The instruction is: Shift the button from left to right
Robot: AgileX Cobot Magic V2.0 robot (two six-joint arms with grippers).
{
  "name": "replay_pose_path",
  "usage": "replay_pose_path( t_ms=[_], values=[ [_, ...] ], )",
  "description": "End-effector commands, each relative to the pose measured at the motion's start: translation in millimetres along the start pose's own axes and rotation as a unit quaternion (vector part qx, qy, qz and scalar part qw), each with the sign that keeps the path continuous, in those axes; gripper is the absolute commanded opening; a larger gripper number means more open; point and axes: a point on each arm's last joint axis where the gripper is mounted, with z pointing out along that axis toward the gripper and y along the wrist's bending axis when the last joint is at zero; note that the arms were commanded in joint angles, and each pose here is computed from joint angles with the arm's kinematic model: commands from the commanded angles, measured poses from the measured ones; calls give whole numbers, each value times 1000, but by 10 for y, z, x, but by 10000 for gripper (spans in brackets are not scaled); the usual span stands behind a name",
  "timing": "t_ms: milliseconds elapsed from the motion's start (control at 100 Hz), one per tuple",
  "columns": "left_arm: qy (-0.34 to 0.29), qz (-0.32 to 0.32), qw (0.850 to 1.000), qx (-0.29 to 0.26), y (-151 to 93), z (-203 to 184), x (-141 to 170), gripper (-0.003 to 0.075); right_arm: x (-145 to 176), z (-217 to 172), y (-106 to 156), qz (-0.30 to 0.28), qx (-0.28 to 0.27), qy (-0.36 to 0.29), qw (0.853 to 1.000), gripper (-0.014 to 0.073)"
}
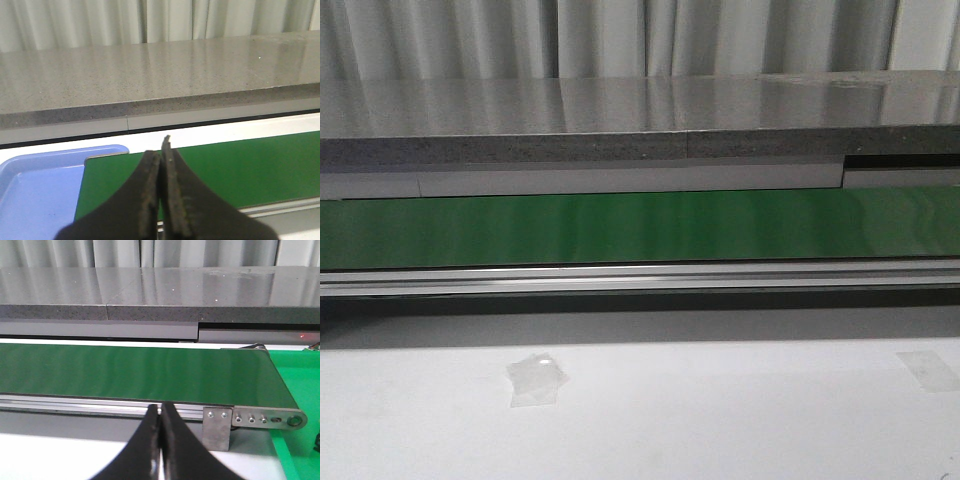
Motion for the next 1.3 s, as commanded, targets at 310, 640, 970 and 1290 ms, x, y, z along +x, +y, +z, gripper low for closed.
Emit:
replay_pose_path(
  t_ms=[310,640,970,1290],
  values=[
    [-80,23,996,-37,59,-91,-83,-20,-137,-28,2,-1,-1,-59,998,-68],
    [-123,43,991,-41,51,-130,361,-20,-137,-28,2,-1,-1,-59,998,-68],
    [-115,16,991,-64,77,-114,694,-20,-137,-28,2,-1,-1,-59,998,-68],
    [-129,6,990,-61,70,-114,837,-20,-137,-28,2,-1,-1,-59,998,-68]
  ],
)
